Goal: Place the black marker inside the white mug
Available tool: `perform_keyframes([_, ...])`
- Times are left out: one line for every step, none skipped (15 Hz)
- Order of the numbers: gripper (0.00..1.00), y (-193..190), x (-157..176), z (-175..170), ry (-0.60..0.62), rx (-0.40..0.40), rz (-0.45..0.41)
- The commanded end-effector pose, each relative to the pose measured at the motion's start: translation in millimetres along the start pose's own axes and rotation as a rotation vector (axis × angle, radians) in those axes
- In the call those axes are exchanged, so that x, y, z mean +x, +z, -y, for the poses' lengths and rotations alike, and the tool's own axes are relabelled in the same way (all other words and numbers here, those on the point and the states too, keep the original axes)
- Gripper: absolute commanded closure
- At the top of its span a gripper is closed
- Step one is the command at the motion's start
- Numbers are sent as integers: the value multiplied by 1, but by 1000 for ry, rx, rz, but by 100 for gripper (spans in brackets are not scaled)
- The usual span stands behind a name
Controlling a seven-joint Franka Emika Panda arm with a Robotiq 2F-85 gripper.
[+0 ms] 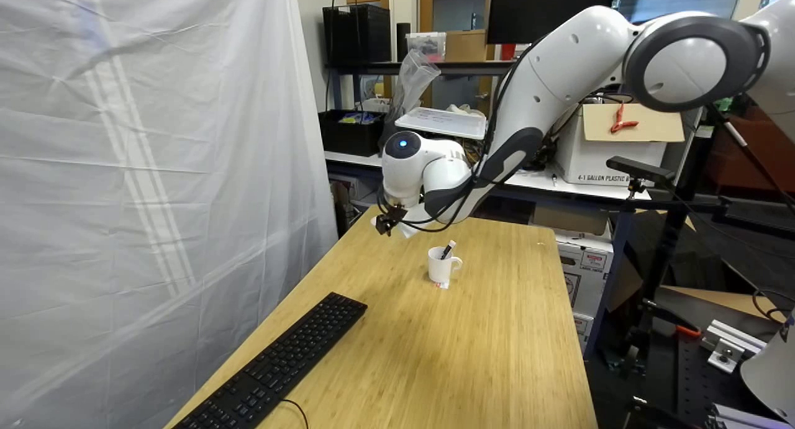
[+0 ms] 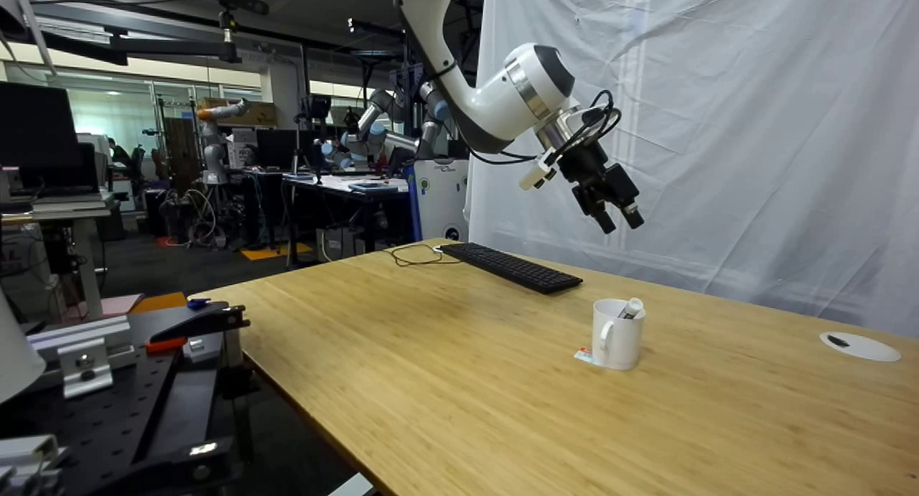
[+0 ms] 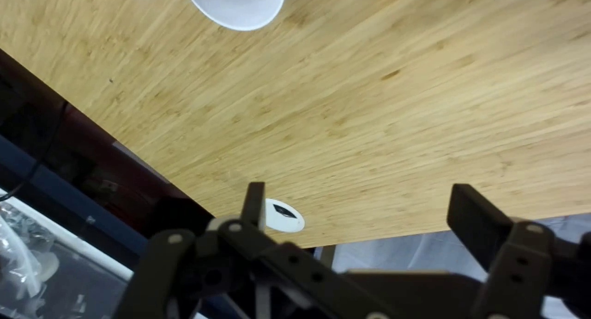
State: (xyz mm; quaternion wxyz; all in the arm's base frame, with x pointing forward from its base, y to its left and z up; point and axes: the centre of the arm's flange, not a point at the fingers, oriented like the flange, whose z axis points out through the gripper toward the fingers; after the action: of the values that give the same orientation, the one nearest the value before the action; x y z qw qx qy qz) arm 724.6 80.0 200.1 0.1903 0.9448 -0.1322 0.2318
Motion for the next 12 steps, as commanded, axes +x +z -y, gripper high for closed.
perform_keyframes([0,-33,-29,-44,-122,136,58])
perform_keyframes([0,-38,-34,-52,-156,167,71])
perform_keyframes([0,-42,-40,-59,-192,195,92])
perform_keyframes([0,-47,-46,-65,-231,219,113])
perform_keyframes([0,-51,-54,-70,-269,243,141])
perform_keyframes([0,-54,-59,-73,-309,265,172])
perform_keyframes([0,-57,-67,-76,-353,284,203])
perform_keyframes([0,-59,-74,-78,-396,307,234])
perform_keyframes([0,-61,-80,-79,-440,329,266])
perform_keyframes([0,-63,-86,-81,-483,350,299])
perform_keyframes([0,-65,-91,-83,-527,371,338])
perform_keyframes([0,-66,-95,-85,-570,390,378])
